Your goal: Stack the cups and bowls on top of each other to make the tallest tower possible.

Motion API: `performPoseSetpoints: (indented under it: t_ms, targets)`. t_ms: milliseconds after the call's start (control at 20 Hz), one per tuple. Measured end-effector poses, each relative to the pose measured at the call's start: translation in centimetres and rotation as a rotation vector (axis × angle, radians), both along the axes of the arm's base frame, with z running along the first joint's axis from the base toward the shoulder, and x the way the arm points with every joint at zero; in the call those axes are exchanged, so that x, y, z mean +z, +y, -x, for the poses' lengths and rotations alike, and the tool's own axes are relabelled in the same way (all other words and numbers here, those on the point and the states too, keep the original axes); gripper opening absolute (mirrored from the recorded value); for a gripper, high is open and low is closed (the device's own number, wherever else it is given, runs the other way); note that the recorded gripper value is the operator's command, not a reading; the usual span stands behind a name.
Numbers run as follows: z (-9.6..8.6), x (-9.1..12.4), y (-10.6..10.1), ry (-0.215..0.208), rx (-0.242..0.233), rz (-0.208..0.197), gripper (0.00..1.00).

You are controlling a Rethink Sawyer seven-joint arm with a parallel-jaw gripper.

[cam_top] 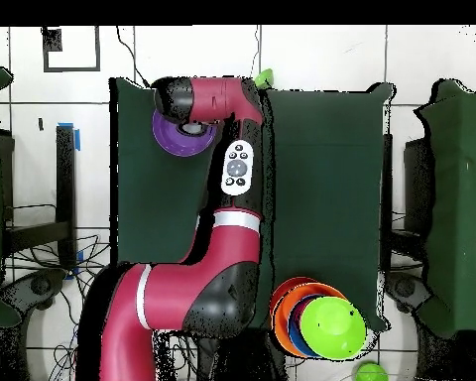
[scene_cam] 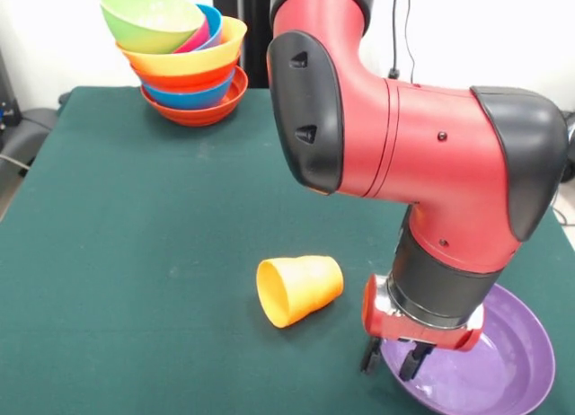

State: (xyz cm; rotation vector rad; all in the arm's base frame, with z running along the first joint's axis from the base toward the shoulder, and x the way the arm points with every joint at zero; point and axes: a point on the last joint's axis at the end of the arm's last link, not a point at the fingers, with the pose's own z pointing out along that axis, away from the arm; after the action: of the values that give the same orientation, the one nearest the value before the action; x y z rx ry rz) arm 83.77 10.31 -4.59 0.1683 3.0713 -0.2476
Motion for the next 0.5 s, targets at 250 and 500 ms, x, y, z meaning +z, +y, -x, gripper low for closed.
performPoseSetpoints:
  t_ms: [250,500]
  targets:
    - [-0.11,-0.12,-0.02,-0.009,0.001,-0.002,0.0]
    - [-0.38,0.18,-0.53,-0.044,-0.018,-0.029,0.0]
